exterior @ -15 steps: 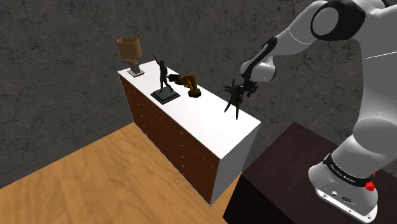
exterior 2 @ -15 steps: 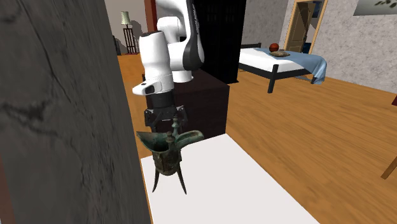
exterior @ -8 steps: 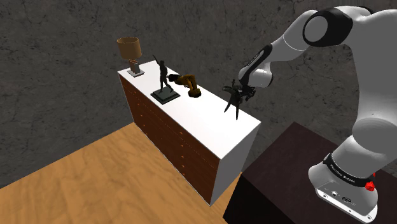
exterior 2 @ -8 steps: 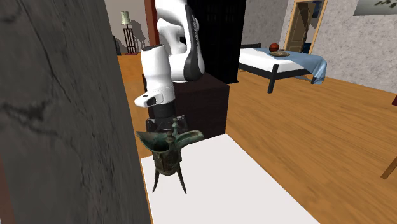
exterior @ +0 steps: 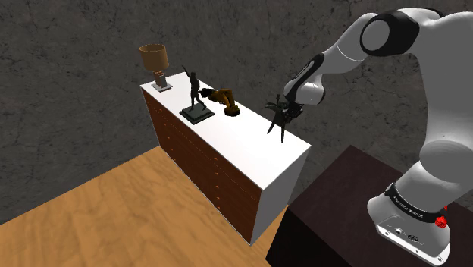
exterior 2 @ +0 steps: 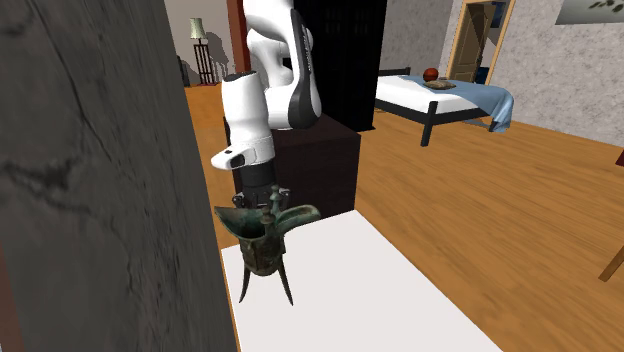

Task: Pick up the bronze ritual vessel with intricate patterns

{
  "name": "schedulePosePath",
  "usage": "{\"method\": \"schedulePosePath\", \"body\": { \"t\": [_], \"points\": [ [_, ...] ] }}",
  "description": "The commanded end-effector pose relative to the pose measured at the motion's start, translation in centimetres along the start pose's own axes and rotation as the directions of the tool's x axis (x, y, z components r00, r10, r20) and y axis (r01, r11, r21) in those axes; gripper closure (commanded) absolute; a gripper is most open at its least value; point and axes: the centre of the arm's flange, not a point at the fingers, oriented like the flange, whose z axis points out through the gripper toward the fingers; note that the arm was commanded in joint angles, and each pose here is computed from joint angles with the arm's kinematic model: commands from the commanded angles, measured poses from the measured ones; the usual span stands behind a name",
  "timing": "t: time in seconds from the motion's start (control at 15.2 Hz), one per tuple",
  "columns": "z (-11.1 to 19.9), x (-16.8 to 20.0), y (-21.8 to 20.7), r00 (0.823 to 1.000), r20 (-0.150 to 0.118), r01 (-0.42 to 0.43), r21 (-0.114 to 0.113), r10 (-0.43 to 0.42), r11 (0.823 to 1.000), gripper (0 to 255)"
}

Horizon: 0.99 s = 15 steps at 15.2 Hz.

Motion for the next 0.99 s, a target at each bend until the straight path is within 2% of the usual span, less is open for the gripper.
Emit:
{"method": "schedulePosePath", "body": {
  "t": [0.0, 0.13, 0.92],
  "points": [
    [0.0, 0.0, 0.0, 1.0, 0.001, 0.0, 0.0, 0.0, 1.0, 255],
    [0.1, -0.1, 0.0, 1.0, 0.001, 0.0, 0.0, 0.0, 1.0, 255],
    [-6.1, 1.0, -0.7, 1.0, 0.001, 0.0, 0.0, 0.0, 1.0, 255]
  ]
}}
